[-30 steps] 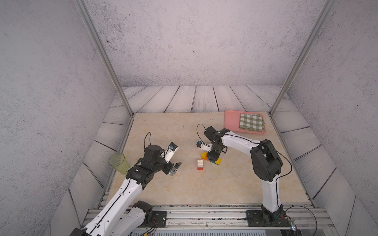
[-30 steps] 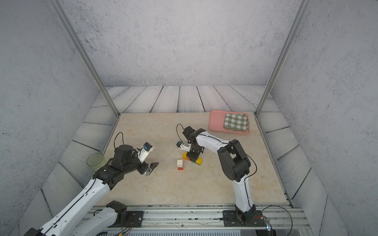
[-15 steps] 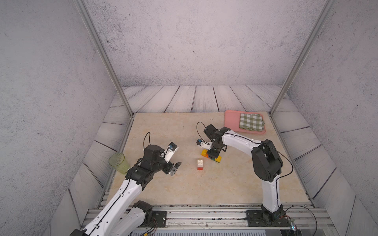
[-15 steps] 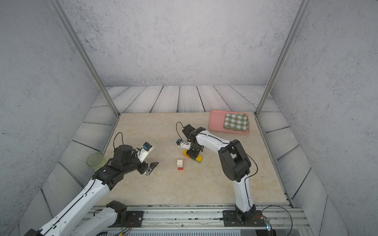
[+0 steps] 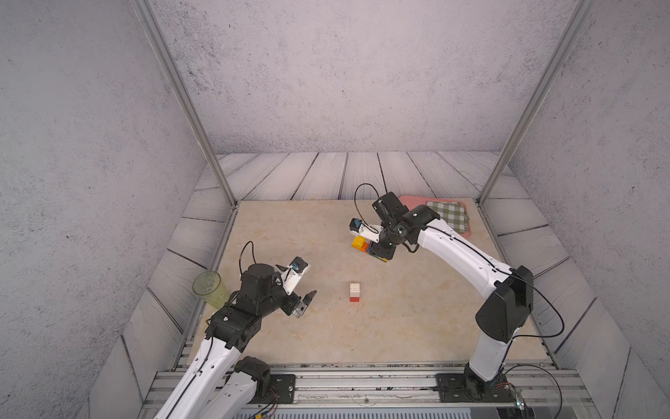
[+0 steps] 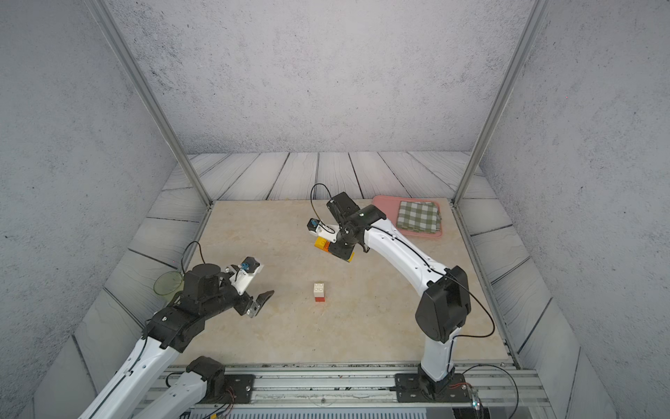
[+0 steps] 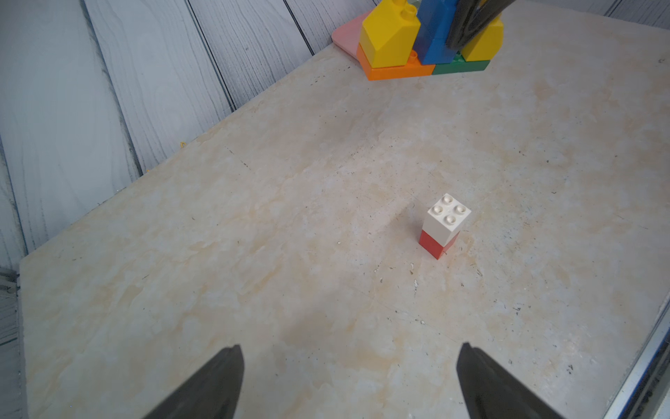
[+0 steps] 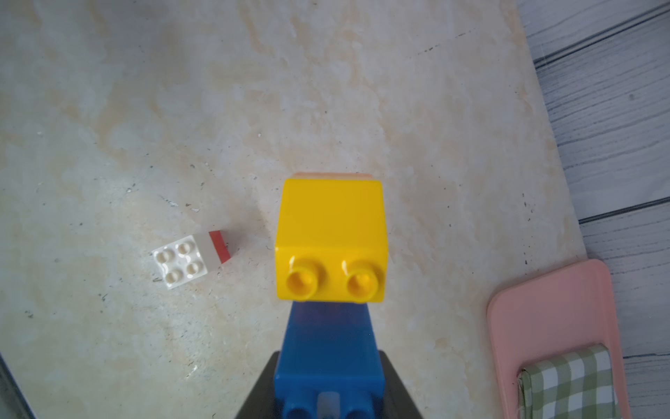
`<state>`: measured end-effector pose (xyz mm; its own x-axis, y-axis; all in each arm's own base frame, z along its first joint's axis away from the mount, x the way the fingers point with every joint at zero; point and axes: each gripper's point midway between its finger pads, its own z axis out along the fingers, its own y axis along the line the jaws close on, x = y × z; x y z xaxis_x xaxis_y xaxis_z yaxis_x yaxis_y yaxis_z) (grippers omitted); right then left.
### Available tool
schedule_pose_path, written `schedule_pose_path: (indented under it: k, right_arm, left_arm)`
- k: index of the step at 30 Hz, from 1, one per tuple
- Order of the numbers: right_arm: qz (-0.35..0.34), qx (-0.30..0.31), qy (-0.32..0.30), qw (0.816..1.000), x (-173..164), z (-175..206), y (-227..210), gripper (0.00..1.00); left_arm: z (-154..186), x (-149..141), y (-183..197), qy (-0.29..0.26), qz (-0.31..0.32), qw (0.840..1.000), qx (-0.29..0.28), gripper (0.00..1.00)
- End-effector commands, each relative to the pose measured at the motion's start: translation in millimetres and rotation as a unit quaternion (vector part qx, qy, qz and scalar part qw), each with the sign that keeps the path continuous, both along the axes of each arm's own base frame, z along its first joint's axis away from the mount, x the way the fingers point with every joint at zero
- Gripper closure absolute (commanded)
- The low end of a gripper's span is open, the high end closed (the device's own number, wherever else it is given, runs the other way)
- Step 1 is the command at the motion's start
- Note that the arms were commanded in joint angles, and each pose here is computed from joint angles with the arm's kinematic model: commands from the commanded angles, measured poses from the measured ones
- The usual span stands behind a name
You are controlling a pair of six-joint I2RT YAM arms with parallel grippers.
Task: Assemble a fork with lego
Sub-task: Assemble the lego brick with the lego brick.
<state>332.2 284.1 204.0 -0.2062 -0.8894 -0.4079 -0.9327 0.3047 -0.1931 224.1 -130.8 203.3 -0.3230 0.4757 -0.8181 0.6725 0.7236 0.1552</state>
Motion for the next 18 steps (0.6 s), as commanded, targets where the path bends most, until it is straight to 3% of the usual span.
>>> schedule_pose_path:
  k: [1, 18]
  right_arm:
    - [0.052, -0.012, 0.026, 0.998, -32.9, 4.5, 1.0, 1.00]
    - [0.138, -0.077, 0.051, 0.986, -63.5, -31.7, 32.6, 1.00]
  left_arm:
    - [-12.2, -9.5, 9.6, 0.014, 0.009, 1.000, 0.019, 0.02]
    - [-30.8, -16.2, 20.7, 0.026, 0.030, 0.999, 0.034, 0.02]
